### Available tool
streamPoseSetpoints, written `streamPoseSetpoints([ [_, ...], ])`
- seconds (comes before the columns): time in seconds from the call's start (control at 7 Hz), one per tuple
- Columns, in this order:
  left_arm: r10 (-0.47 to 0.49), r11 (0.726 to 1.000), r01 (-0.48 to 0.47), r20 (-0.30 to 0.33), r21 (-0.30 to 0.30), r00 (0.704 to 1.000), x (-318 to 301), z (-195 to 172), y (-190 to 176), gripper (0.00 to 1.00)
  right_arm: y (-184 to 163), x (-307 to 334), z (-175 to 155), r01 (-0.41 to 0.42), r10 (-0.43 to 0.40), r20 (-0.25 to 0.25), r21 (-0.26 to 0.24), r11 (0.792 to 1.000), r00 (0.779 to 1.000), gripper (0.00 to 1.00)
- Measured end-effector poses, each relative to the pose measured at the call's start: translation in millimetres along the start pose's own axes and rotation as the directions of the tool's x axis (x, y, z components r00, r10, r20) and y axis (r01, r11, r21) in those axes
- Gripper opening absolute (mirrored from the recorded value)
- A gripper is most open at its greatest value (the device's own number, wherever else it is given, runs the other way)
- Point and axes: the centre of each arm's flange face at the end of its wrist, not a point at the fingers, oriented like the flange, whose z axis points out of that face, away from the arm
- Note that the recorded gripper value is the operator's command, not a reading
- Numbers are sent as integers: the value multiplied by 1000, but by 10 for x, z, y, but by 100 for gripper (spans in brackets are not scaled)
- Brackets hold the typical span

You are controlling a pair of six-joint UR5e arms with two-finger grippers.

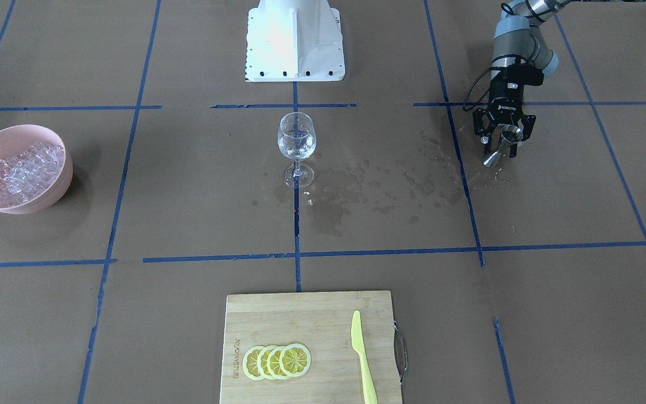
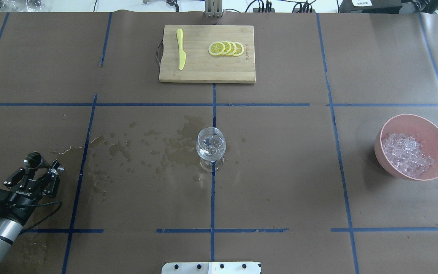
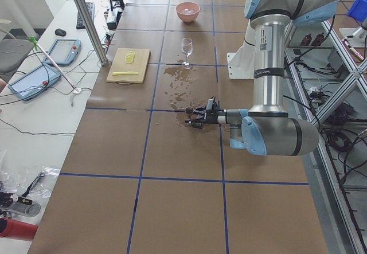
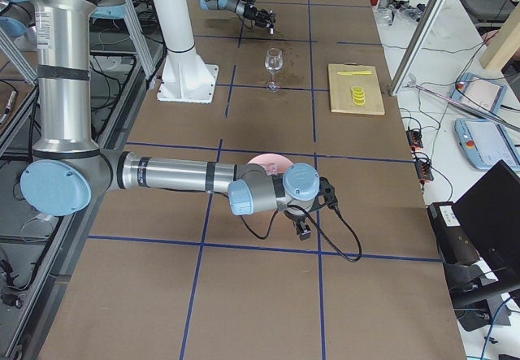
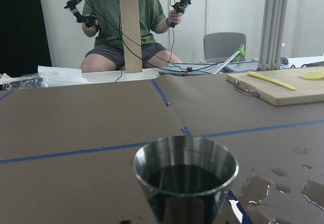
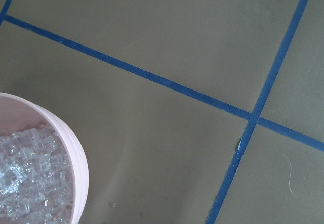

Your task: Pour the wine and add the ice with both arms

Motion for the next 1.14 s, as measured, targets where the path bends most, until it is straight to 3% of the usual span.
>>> streamPoseSetpoints([
  [0.71, 0, 1000, 0, -11, 17, 1000, 92, -12, -183, 0, -7, -11, -9, 2, -2, 0, 2, 1000, 1000, 100],
  [1.14, -13, 997, 19, -82, 78, 997, 552, -81, -746, 0, -54, -76, -65, 12, -12, -2, 13, 1000, 1000, 100],
])
